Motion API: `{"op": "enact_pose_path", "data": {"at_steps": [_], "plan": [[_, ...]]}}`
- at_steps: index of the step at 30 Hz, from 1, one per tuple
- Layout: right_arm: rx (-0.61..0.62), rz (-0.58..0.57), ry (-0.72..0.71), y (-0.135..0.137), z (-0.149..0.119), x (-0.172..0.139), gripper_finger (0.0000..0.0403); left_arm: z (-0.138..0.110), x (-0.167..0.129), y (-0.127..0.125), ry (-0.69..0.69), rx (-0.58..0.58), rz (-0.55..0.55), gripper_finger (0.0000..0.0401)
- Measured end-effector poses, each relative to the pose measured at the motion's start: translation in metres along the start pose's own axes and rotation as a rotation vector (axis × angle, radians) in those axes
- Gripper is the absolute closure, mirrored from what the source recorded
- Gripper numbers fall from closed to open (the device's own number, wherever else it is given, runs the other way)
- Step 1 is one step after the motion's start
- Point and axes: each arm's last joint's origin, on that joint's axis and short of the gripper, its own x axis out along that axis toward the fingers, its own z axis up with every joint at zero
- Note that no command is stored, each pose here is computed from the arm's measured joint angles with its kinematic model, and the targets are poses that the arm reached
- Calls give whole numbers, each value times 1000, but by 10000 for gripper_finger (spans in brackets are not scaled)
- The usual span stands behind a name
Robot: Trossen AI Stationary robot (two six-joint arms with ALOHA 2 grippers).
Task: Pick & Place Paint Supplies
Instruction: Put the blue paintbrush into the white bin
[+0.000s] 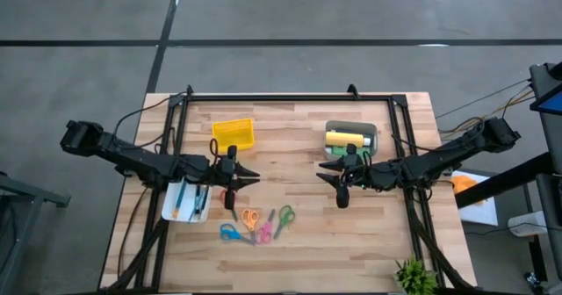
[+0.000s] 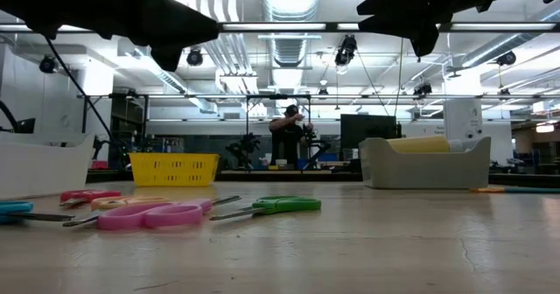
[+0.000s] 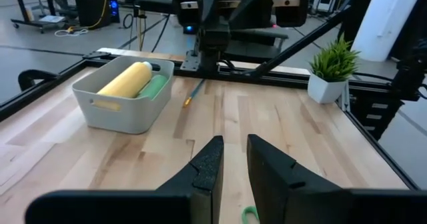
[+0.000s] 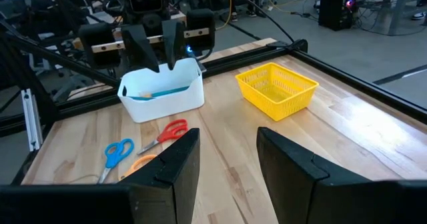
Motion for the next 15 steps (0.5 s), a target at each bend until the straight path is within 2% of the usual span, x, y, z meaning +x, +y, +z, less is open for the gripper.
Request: {"op": "enact_pose_path", "data": {"at_steps": [9, 15], "plan": [[0, 0, 0, 0, 0, 0, 254, -2, 0, 0, 19, 4, 2, 330], [0, 0, 0, 0, 0, 0, 254, -8, 0, 1, 87, 17, 12, 330]]}}
